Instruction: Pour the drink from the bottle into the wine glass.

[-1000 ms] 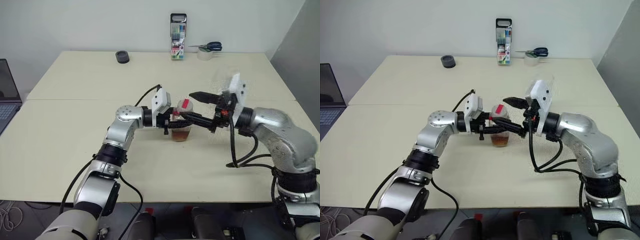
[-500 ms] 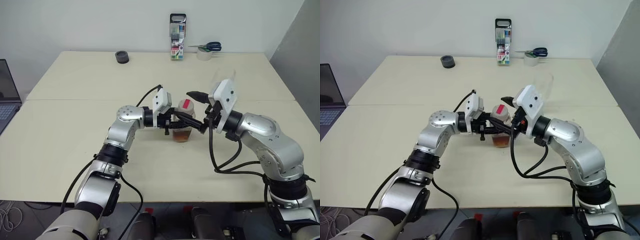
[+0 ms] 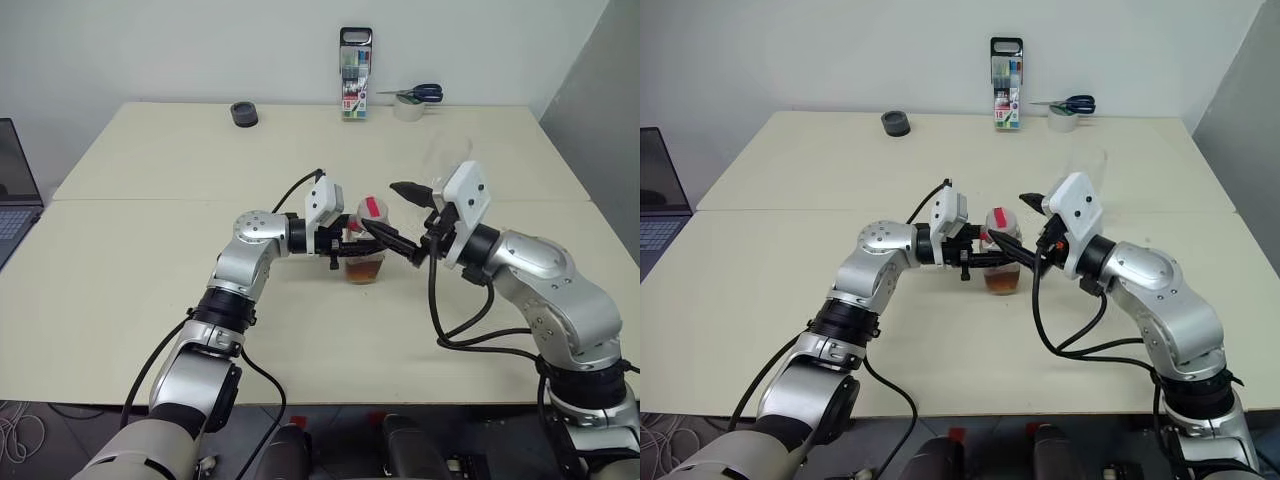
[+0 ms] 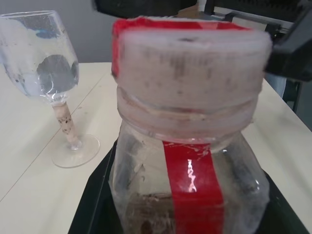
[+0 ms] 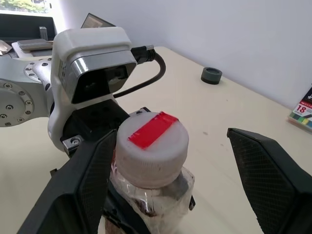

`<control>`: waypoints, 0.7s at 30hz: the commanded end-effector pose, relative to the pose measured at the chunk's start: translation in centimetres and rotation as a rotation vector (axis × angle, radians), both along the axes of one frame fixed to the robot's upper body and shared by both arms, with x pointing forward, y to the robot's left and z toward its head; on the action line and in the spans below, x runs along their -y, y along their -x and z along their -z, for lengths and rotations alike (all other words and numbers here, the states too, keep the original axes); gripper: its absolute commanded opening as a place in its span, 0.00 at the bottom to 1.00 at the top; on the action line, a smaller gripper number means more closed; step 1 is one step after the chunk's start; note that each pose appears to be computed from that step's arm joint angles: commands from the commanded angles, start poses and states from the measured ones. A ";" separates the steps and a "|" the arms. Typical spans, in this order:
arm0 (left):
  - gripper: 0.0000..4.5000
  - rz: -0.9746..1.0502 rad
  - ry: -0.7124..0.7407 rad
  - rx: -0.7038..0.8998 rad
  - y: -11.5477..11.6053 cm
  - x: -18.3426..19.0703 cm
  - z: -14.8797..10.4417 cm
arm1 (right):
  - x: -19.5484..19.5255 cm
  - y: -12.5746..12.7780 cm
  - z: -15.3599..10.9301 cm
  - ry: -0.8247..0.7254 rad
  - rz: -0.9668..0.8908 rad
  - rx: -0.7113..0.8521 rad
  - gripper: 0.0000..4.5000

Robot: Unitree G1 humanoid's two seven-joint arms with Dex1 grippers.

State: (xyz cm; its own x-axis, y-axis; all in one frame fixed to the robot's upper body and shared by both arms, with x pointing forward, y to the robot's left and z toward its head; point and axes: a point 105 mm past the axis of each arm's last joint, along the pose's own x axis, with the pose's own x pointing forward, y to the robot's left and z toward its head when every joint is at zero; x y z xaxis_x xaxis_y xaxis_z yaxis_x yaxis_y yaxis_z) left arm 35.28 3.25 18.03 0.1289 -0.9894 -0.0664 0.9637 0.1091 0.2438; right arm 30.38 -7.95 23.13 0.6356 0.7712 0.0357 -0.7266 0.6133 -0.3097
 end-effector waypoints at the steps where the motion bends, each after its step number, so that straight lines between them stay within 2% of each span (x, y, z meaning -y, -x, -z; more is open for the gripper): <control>1: 0.38 0.026 0.020 0.049 0.4 0.0 -1.4 | 1.4 0.5 -1.3 -0.024 0.037 0.031 0.86; 5: 0.38 0.022 0.026 0.044 0.2 -0.2 -1.7 | 0.4 2.1 -1.3 -0.024 -0.055 -0.001 0.86; 10: 0.38 0.024 0.044 0.029 0.0 -0.5 -2.3 | -0.5 2.4 -1.8 -0.035 -0.080 0.004 0.86; 21: 0.38 0.064 0.042 0.008 0.4 -0.5 -2.6 | -2.0 0.0 -1.7 -0.033 0.007 0.071 0.86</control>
State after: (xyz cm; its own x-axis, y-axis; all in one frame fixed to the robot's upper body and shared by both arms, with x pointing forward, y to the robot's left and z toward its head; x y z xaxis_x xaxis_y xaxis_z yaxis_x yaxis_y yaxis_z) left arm 35.09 3.85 18.42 0.0867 -0.9943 -0.0618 0.9797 0.0738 0.1864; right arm 30.33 -5.99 23.36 0.6301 0.7750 0.0481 -0.7330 0.6141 -0.2927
